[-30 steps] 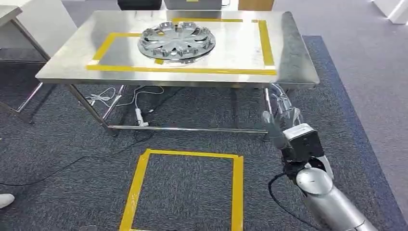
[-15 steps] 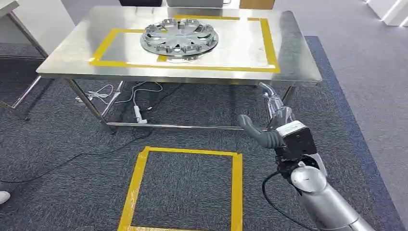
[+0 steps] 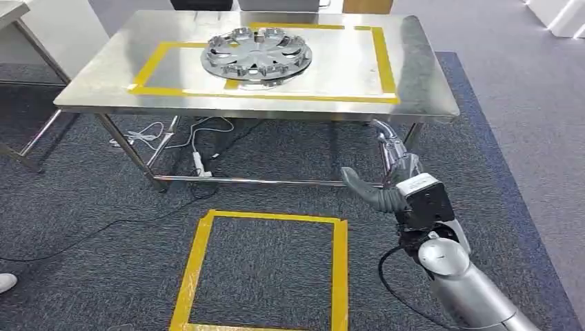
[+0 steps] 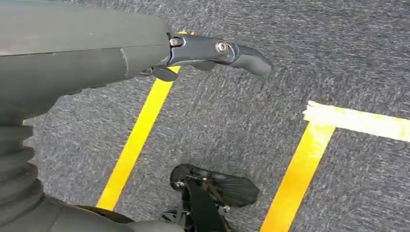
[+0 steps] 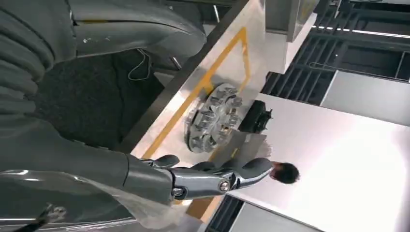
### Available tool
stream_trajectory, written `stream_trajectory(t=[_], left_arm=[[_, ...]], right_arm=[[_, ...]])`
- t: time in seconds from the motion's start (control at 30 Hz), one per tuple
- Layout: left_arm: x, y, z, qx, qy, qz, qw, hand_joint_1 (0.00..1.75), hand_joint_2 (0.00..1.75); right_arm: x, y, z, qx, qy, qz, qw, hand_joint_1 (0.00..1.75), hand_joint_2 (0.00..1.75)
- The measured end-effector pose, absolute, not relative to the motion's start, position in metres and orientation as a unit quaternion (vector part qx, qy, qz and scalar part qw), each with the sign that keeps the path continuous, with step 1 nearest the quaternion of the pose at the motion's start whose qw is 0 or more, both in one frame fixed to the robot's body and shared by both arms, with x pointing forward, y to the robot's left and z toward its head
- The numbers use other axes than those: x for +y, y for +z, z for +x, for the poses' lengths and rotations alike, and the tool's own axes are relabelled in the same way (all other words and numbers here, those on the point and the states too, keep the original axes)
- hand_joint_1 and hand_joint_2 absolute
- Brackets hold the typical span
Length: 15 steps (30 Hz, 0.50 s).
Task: Take the parts from the cabinet and place them on the table.
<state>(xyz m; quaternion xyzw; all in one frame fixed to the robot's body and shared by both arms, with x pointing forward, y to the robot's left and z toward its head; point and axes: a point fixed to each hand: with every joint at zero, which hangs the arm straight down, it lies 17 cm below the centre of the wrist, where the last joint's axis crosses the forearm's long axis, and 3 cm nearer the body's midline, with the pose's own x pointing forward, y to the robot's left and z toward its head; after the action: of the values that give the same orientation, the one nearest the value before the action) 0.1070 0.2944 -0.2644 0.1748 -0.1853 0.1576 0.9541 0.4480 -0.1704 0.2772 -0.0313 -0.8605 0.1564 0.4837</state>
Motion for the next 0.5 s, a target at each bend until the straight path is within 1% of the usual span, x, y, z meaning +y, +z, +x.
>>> stream_trajectory(t=[0.27, 0.3, 0.33, 0.5], left_arm=[[0.296, -0.264, 0.106, -0.184, 0.156, 0.177, 0.954, 0.00, 1.75], [0.296, -0.264, 0.108, -0.189, 0.155, 0.178, 0.953, 0.00, 0.00], [0.296, -0.263, 0.110, -0.196, 0.157, 0.178, 0.952, 0.00, 1.75], [0.297, -0.262, 0.112, -0.204, 0.157, 0.178, 0.950, 0.00, 1.75]], right_arm=[[-0.173, 0.273, 0.447, -0.859, 0.147, -0.028, 0.489, 0.00, 1.75], [-0.174, 0.272, 0.446, -0.859, 0.145, -0.028, 0.490, 0.00, 1.75], [-0.175, 0.271, 0.446, -0.859, 0.143, -0.028, 0.491, 0.00, 1.75], [-0.177, 0.264, 0.443, -0.856, 0.140, -0.029, 0.497, 0.00, 1.75]])
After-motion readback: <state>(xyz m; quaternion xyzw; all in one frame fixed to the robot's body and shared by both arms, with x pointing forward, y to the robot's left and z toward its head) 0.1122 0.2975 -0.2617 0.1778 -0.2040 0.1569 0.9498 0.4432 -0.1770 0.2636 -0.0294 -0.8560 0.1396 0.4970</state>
